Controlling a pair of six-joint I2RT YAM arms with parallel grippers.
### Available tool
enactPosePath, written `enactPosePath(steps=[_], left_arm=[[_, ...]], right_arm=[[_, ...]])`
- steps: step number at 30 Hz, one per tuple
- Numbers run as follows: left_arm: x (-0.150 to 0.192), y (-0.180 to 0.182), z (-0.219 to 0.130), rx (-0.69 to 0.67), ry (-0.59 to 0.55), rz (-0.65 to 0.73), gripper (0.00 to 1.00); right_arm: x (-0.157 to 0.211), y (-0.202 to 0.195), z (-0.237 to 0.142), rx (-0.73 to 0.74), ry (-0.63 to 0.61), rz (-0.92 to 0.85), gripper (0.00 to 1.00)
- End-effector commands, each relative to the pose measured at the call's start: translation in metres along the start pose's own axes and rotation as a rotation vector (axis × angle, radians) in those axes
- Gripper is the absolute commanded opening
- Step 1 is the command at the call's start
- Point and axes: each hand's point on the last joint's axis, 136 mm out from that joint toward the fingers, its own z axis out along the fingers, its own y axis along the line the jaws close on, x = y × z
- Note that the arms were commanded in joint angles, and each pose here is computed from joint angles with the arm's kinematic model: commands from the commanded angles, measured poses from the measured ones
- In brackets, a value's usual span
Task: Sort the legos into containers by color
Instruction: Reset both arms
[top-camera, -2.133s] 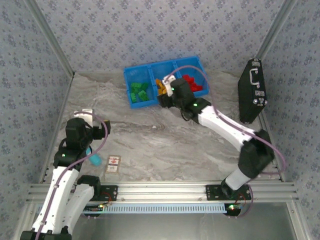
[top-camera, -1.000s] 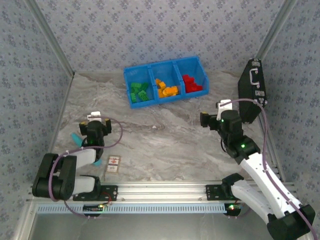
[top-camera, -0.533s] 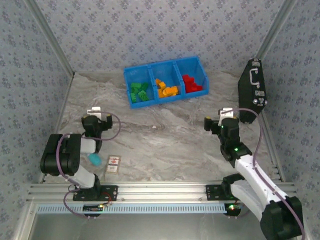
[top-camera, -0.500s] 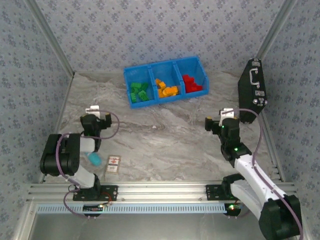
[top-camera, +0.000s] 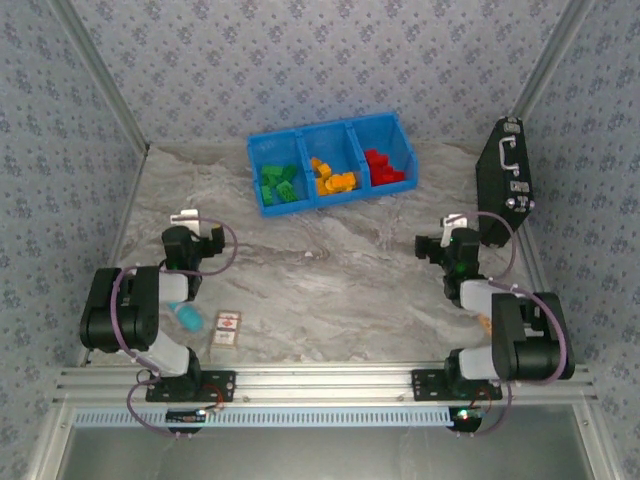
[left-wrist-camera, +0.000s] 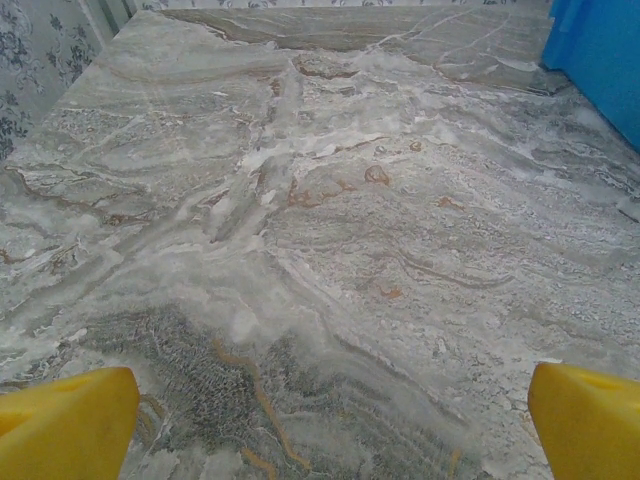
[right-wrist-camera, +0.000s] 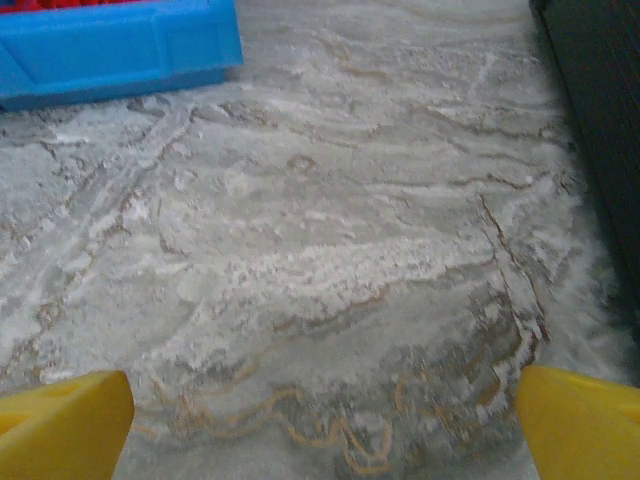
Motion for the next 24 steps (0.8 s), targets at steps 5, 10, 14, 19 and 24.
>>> enactPosePath(steps=[5, 10, 14, 19, 24], left_arm=[[-0.009, -0.003, 0.0, 0.019, -0.025, -0.02, 1.0], [-0.009, -0.003, 0.0, 0.019, -0.025, -0.02, 1.0], [-0.01, -0.003, 0.0, 0.018, -0.026, -0.019, 1.0], [-0.009, -0.002, 0.0, 0.018, -0.026, -0.02, 1.0], [-0.009, -0.003, 0.0, 0.019, -0.025, -0.02, 1.0]], right_arm=[[-0.016, -0.008, 0.019, -0.012, -0.088, 0.022, 1.0], [-0.017, -0.007, 0.019, -0.003, -0.092, 0.01, 1.0], [-0.016, -0.007, 0.019, -0.001, -0.092, 0.008, 1.0], [-0.016, -0.005, 0.02, 0.0, -0.084, -0.001, 1.0], [-0.016, -0.005, 0.019, 0.0, -0.09, 0.001, 1.0]])
